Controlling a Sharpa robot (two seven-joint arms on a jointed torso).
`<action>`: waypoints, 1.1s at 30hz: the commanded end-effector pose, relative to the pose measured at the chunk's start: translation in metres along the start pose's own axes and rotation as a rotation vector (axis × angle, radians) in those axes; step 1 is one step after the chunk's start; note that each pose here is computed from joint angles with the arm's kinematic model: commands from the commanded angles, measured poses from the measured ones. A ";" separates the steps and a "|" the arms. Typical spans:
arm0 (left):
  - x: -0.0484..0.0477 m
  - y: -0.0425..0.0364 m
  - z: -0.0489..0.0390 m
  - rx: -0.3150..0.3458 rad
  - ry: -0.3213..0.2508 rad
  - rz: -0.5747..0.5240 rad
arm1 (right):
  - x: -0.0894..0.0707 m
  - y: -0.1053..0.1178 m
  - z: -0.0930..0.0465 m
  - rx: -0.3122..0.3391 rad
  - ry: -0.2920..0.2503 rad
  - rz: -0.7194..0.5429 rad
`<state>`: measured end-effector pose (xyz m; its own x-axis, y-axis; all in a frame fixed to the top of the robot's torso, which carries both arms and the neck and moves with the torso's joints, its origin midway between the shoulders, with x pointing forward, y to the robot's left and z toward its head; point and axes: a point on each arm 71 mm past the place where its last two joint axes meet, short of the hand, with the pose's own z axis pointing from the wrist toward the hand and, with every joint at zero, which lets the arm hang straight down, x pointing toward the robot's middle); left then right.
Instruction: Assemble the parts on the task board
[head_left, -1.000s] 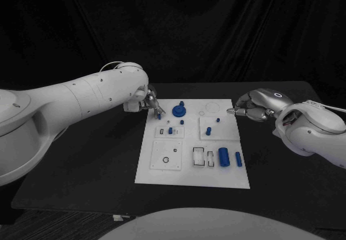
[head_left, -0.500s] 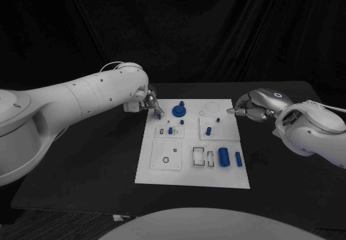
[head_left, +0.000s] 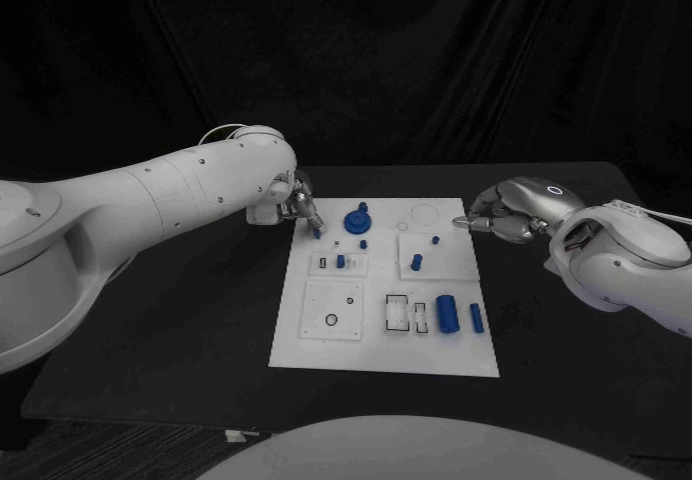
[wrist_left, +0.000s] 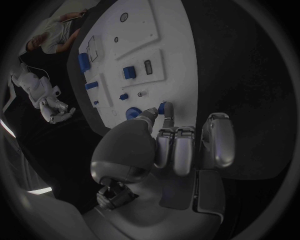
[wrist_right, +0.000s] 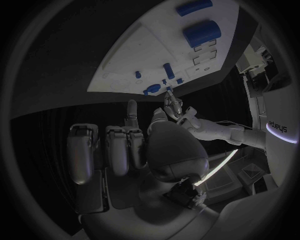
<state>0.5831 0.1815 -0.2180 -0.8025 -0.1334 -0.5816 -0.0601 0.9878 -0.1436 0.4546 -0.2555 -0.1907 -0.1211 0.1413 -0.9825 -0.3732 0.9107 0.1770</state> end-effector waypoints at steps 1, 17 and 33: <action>0.0013 -0.0023 0.0007 0.014 0.003 0.001 | 0.001 -0.001 -0.001 0.007 0.004 -0.005; 0.0014 0.0000 0.0007 0.010 -0.001 -0.003 | 0.003 -0.001 -0.001 0.010 0.011 -0.005; 0.0042 0.0089 -0.0041 0.021 -0.051 -0.032 | 0.004 -0.003 -0.002 0.017 0.016 -0.007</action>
<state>0.5759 0.1918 -0.2194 -0.7915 -0.1483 -0.5928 -0.0658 0.9852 -0.1586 0.4543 -0.2573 -0.1935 -0.1296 0.1366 -0.9821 -0.3682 0.9130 0.1756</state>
